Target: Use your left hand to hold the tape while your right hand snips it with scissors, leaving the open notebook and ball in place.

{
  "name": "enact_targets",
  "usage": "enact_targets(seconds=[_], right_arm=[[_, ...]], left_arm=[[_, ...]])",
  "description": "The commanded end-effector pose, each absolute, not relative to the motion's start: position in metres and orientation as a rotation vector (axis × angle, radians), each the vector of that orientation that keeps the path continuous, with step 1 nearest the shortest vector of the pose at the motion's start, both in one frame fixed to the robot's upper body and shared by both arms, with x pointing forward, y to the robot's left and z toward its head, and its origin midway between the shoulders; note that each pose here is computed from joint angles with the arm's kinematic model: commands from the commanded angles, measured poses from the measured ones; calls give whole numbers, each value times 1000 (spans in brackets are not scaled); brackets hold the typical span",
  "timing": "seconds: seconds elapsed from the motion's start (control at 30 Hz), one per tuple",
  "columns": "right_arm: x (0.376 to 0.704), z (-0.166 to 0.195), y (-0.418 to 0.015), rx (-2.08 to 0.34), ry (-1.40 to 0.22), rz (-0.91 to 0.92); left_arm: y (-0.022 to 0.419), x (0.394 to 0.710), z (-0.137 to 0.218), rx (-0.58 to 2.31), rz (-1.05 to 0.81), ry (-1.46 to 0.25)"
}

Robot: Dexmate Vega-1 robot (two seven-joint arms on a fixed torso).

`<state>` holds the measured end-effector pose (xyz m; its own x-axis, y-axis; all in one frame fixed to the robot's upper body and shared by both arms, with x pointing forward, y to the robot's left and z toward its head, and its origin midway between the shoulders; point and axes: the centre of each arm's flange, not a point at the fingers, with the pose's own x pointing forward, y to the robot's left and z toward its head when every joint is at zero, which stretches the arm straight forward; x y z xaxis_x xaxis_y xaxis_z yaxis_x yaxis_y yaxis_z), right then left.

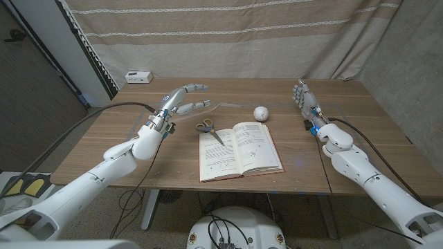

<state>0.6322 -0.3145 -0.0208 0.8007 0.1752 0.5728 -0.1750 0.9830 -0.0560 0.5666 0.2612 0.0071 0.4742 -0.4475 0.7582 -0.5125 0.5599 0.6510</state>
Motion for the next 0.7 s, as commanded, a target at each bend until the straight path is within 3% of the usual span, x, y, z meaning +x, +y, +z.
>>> enact_targets(seconds=[0.03,0.7], right_arm=[[631,-20,-320,0,-618,173],[630,-19,-325,-42,-601,172]], left_arm=[[262,562,12,1173,22,-1167],[267,553,9,1344,7,-1187]])
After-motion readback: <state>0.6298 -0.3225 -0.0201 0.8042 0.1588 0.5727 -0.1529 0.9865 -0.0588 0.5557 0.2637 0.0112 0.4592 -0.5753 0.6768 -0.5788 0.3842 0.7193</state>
